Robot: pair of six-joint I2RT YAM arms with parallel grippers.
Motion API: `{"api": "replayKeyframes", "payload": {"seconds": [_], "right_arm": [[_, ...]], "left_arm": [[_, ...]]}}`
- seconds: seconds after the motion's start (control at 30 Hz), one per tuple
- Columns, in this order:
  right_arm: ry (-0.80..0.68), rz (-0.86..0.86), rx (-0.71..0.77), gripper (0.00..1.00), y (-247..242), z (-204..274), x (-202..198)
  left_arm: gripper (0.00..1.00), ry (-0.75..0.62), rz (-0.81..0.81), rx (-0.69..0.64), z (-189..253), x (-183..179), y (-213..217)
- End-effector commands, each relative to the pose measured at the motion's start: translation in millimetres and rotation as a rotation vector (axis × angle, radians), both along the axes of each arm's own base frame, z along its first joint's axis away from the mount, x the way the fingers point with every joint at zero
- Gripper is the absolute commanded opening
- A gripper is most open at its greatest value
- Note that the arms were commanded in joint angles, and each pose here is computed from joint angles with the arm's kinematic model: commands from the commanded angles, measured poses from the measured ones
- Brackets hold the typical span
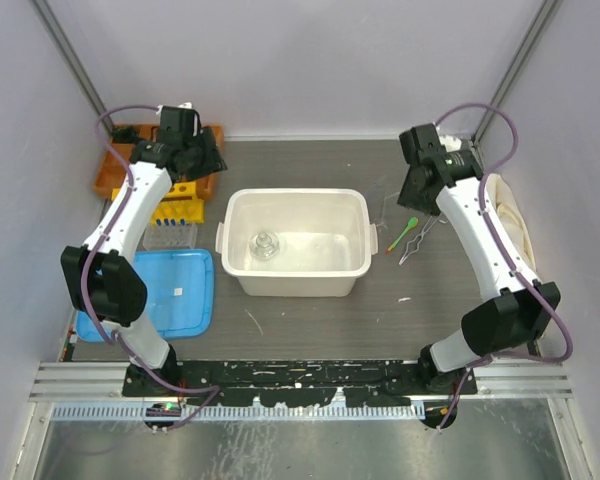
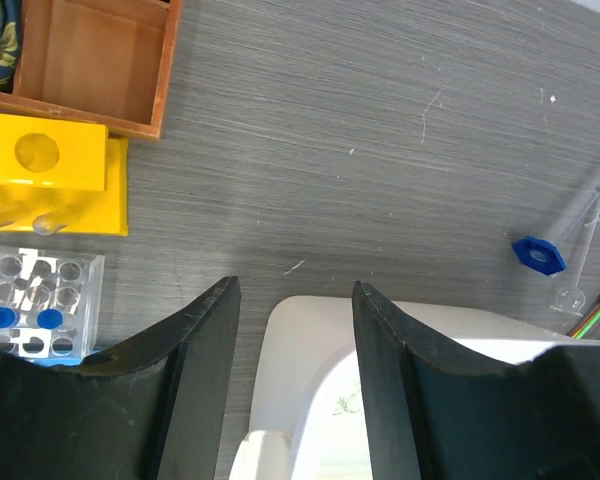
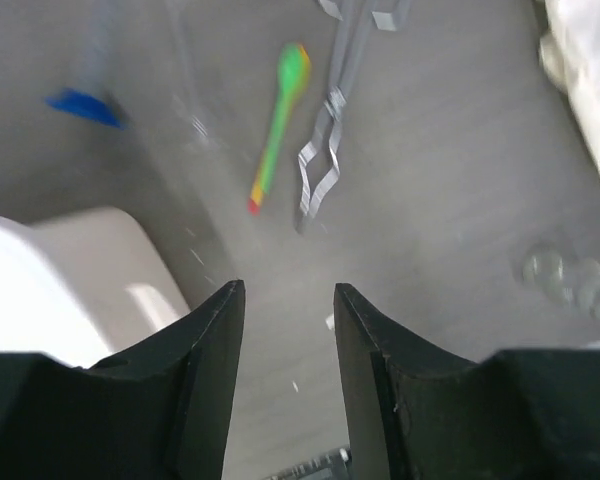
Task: Organize the chemistry lab equipment
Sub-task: Pick up the collection bottle at the center of the board.
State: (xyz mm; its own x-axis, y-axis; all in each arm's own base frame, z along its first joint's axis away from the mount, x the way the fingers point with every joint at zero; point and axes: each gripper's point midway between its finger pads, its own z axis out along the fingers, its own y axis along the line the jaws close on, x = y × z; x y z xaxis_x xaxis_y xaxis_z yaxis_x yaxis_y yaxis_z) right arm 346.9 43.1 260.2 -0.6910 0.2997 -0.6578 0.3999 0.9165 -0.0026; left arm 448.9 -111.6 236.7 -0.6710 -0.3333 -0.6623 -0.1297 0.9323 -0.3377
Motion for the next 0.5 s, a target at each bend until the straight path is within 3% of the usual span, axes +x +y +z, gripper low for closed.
{"api": "replayKeyframes", "payload": {"seconds": [0.0,0.27,0.47], "right_arm": [[0.052,-0.143,0.116,0.47,-25,-16,-58],[0.176,-0.400,0.165,0.49,-74,-63,-141],[0.225,-0.479,0.171,0.48,-98,-90,-166]], "left_arm": [[0.50,-0.064,-0.028,-0.043,24,10,-6],[0.50,-0.047,-0.046,-0.091,18,14,-15],[0.50,-0.037,-0.053,-0.108,17,23,-20]]}}
